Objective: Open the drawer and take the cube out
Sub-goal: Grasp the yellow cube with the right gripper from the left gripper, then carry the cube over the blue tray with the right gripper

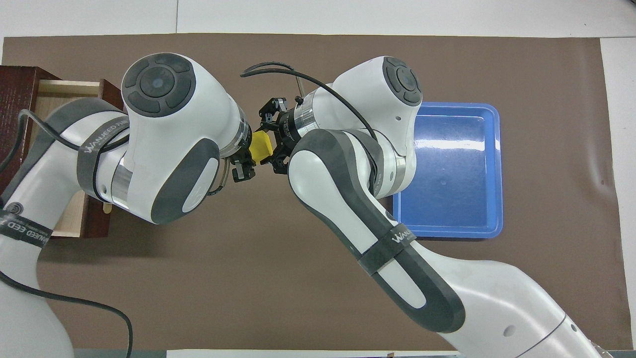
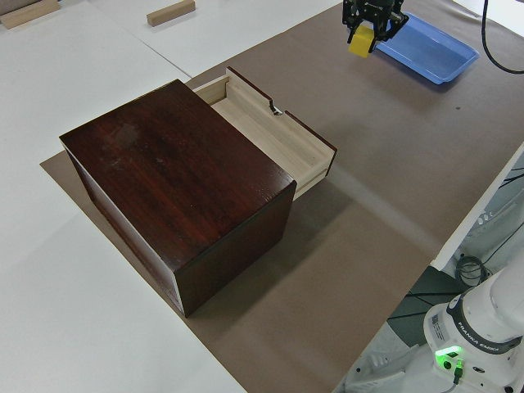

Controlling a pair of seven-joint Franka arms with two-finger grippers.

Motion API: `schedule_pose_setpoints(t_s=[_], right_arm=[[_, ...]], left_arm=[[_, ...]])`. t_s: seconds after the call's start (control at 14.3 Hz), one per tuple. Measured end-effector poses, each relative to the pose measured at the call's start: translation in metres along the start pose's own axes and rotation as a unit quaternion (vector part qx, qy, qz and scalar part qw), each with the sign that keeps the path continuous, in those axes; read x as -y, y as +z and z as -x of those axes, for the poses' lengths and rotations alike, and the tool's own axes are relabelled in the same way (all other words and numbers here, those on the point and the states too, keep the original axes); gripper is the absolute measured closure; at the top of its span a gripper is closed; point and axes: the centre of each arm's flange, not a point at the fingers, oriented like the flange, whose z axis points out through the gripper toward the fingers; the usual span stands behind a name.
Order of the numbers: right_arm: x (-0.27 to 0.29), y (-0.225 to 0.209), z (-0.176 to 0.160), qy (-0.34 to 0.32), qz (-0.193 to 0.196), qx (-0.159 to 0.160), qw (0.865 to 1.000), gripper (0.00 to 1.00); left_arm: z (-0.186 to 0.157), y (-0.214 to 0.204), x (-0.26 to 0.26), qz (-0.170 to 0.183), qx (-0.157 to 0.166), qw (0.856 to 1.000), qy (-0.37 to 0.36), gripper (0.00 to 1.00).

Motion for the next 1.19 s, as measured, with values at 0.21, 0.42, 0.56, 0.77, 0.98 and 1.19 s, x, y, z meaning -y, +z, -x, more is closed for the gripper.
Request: schedule_pose_setpoints(t_s=[0.21, 0.42, 0.56, 0.77, 0.98, 1.19], right_arm=[[0.0, 0.0, 0.0, 0.0, 0.0, 0.0, 1.0, 0.42], [0.0, 0.0, 0.0, 0.0, 0.0, 0.0, 1.0, 0.42], [0.0, -0.001, 0.0, 0.0, -0.001, 0.0, 1.0, 0.42], [0.001, -0.001, 0.0, 0.0, -0.001, 0.0, 1.0, 0.42], [0.0, 0.0, 0.002, -0.001, 0.001, 0.001, 1.0, 0.42], [-0.001, 0.0, 0.003, -0.001, 0.002, 0.001, 1.0, 0.42]], left_arm=[[0.0, 0.0, 0.0, 0.0, 0.0, 1.0, 0.0, 0.44], [0.0, -0.001, 0.0, 0.001, 0.0, 1.0, 0.0, 0.44], [0.0, -0.001, 0.0, 0.001, 0.001, 1.0, 0.0, 0.44], [0.0, -0.001, 0.0, 0.001, 0.001, 1.0, 0.0, 0.44], [-0.004, -0.006, -0.006, 0.01, 0.006, 1.0, -0.005, 0.18], [-0.005, -0.011, -0.009, 0.015, 0.009, 1.0, -0.008, 0.0]])
